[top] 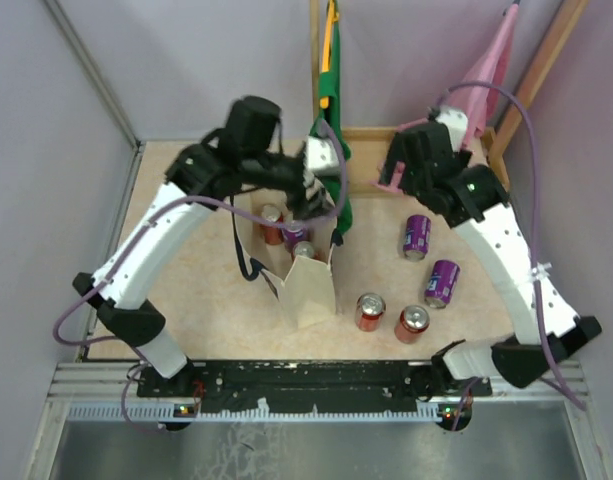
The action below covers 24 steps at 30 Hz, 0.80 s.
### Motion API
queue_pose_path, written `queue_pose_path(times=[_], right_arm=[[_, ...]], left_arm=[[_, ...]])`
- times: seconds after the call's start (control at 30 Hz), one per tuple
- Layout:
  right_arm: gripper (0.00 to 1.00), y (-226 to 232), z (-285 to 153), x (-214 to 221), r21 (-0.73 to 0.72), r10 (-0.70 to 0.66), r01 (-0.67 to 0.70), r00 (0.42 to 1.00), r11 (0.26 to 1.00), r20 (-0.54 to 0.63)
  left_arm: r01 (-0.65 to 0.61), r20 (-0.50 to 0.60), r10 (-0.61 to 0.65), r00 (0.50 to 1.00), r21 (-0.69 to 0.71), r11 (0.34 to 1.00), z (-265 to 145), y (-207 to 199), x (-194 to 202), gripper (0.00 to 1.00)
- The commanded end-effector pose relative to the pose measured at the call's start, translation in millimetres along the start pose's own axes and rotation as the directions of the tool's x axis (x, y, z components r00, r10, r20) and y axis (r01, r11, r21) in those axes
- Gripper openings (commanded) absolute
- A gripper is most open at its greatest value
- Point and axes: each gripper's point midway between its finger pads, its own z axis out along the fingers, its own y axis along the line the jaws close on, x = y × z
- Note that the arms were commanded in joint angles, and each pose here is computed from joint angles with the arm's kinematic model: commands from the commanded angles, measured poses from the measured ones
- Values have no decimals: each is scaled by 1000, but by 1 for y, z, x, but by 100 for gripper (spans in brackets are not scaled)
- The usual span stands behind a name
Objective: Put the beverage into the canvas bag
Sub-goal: Pick up the drink from the center of the board.
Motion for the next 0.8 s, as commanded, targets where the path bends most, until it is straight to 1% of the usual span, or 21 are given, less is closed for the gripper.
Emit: queue_pose_path(times=[0.0,0.1,0.17,0.23,0.3,0.43,0.6,0.77], right_arm=[[99,-66,-33,48,165,237,-223,969,961,-68],[99,-100,-34,85,259,294,-254,947,932,-127],[99,-115,-32,107,288,331,-279,931,916,-153],[99,-126,-31,123,307,362,-300,916,903,-172],[99,-136,-30,133,330,363,-291,913,898,-184],[99,-160,-25,140,389,354,-256,912,885,-205],[99,-181,-15,139,405,365,-261,908,877,-207],[99,-188,-8,139,405,335,-227,916,886,-221]], left_arm=[[-154,-128,183,975,211,965,40,-57,40,72],[-167,-128,216,968,315,934,65,-87,48,73],[-164,-121,221,968,364,917,83,-104,51,74],[-160,-121,226,966,403,901,101,-121,57,74],[-161,-122,233,965,430,889,117,-137,64,75],[-150,-138,244,960,482,863,142,-169,84,75],[-129,-189,267,945,534,835,160,-197,104,77],[-48,-304,239,922,522,851,181,-208,130,80]])
